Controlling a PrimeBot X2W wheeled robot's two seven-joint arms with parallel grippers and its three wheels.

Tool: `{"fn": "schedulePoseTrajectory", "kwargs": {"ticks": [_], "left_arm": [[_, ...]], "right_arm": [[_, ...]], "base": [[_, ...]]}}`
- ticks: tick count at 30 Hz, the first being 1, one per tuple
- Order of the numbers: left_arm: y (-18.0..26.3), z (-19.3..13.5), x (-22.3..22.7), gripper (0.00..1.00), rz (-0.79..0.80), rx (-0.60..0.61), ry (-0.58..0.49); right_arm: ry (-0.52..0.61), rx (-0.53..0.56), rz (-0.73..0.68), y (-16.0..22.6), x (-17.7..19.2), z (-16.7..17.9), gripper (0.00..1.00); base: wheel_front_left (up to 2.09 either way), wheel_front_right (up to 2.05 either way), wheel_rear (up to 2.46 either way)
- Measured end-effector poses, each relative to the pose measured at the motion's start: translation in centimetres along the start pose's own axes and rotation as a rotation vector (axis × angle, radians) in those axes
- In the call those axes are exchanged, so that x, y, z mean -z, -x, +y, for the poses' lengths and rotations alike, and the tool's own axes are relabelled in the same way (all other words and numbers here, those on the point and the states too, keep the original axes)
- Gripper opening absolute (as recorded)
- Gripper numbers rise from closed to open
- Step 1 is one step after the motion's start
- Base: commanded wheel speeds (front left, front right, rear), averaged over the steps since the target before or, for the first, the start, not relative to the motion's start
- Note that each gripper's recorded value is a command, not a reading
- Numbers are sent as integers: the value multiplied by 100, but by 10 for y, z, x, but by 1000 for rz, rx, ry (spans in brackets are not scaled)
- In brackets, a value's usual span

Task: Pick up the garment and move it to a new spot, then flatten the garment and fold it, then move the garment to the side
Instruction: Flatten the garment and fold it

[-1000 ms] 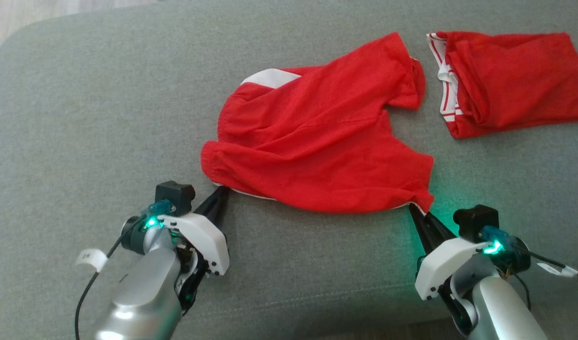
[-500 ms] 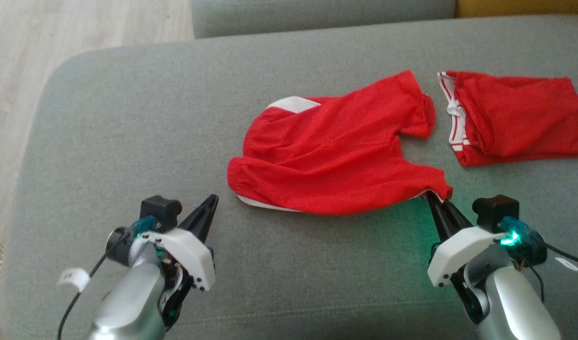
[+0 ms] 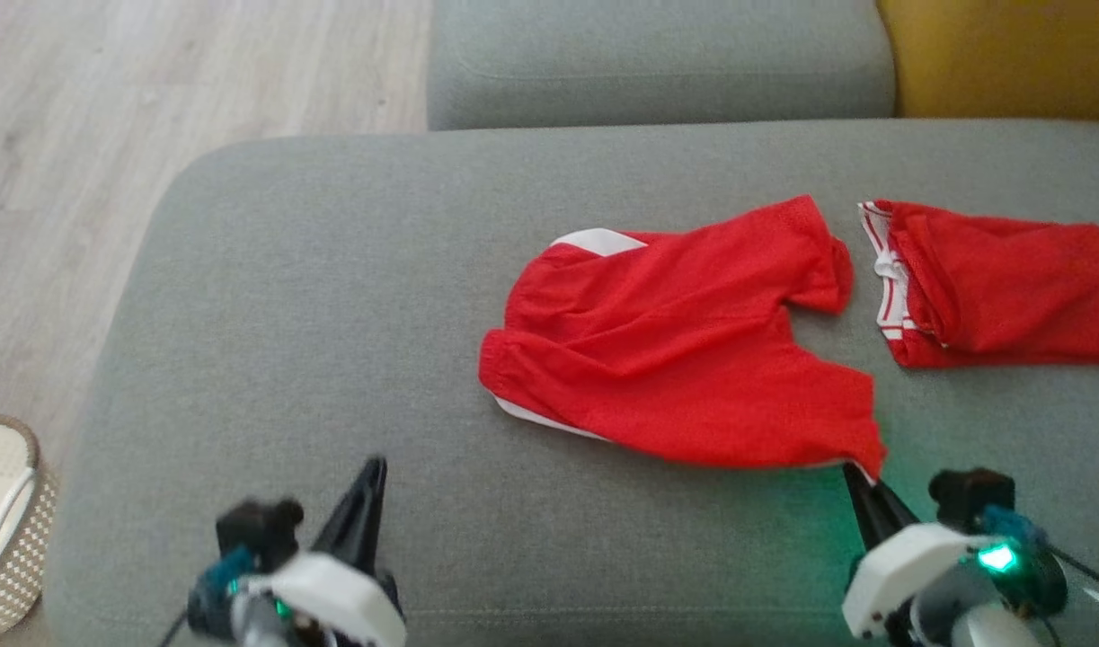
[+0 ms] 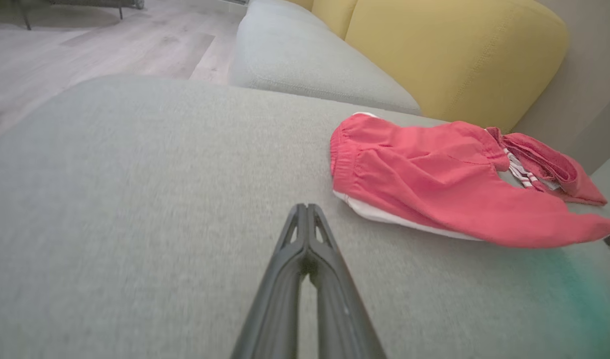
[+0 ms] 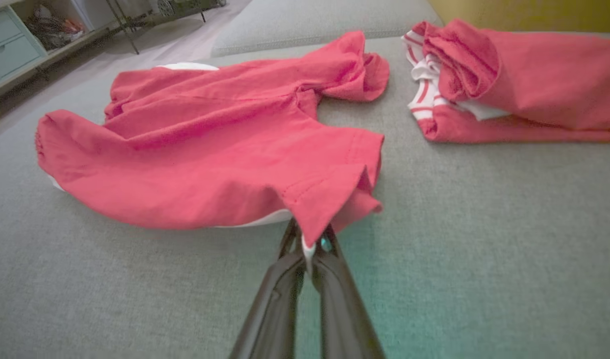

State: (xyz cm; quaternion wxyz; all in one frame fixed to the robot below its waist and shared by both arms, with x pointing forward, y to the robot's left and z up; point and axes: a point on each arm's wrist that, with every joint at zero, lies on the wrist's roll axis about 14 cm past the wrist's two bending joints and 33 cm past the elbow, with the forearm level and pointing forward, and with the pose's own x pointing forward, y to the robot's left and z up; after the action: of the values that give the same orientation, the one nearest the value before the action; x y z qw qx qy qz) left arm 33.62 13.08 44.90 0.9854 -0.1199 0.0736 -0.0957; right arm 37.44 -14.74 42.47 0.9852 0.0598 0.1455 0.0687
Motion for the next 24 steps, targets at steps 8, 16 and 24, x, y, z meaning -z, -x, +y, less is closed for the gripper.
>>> {"fn": "schedulePoseTrajectory", "kwargs": {"ticks": [8, 16, 24], "left_arm": [[33, 9, 8, 100, -24, -99, 62], [33, 10, 0, 100, -61, -111, 50], [25, 2, 21, 100, 21, -58, 24]], "right_arm": [[-43, 42, 34, 14, 16, -11, 100], [-29, 59, -28, 15, 1, -18, 100], [-34, 80, -39, 18, 0, -25, 100]], "base": [[0, 0, 0], [0, 0, 0], [0, 0, 0]]}}
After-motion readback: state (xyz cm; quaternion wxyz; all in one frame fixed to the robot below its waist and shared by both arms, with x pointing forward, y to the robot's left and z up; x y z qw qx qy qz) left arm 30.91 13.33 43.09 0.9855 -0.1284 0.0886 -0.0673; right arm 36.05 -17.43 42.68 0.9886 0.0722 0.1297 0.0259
